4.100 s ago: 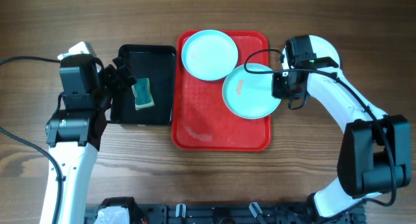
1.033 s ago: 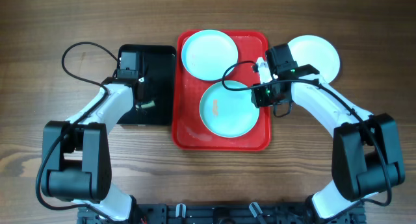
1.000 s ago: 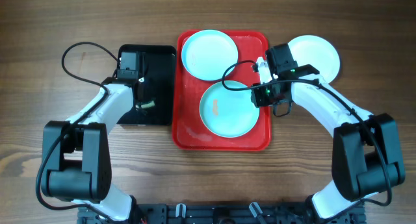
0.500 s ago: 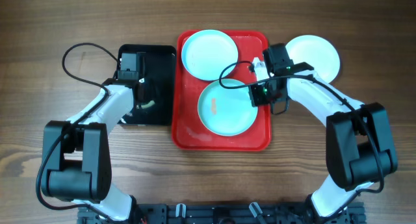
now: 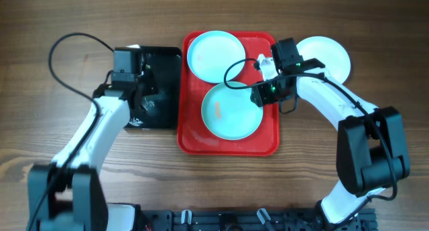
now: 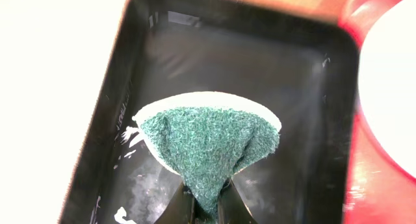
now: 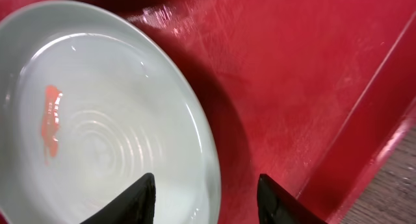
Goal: Clean dirty plates on tray and stack at the side
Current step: 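Grasp the green sponge in the black tray with the left gripper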
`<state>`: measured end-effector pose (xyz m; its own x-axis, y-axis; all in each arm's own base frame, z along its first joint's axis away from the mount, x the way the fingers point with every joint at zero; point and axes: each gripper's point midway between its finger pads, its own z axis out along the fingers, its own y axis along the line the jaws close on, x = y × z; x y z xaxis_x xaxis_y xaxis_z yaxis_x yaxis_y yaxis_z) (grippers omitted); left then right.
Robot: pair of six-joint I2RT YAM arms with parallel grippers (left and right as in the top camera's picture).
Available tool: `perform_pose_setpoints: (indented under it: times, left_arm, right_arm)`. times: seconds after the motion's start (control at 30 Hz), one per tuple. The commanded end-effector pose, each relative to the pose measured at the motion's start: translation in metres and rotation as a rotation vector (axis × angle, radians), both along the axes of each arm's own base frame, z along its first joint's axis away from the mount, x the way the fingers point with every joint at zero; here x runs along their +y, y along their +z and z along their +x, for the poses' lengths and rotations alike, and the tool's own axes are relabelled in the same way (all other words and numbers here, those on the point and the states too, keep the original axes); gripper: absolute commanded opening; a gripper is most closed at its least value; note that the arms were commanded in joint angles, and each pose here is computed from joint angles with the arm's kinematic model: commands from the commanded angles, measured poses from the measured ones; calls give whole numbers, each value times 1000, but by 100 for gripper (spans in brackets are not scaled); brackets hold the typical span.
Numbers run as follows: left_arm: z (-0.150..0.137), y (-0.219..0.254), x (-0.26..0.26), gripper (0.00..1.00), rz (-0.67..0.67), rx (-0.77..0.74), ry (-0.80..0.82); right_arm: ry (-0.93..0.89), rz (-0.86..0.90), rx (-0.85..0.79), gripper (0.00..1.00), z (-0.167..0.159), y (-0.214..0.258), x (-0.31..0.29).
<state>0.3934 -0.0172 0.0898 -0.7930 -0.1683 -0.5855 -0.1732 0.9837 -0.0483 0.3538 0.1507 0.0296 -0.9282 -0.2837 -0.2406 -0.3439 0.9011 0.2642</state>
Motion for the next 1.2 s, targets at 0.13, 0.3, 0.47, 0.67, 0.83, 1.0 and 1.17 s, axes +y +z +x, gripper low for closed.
perform_pose_setpoints:
  times: [0.13,0.3,0.47,0.67,0.83,1.0,1.17]
  left_arm:
    - [8,76,0,4,105,-218,-129]
    - [8,93,-6,4,98,-273,-141]
    - [13,102,-6,4,97,-312,-139]
    - [13,102,-6,4,97,-316,-139]
    - [8,94,-19,4,41,-280,-197]
    - [7,92,-26,4,0,-274,-214]
    - [11,82,-28,4,6,-256,-225]
  right_arm:
    - [4,-10,-43,64,14,11,2]
    - [0,-7,-53,65,22,24,2]
    - [-10,-11,-36,65,25,44,0]
    - [-10,-17,-14,69,20,43,-2]
    - [-42,-21,12,70,16,41,-3]
    - [-174,-74,79,69,7,34,-16]
    - [-194,-101,148,69,-14,11,-23]
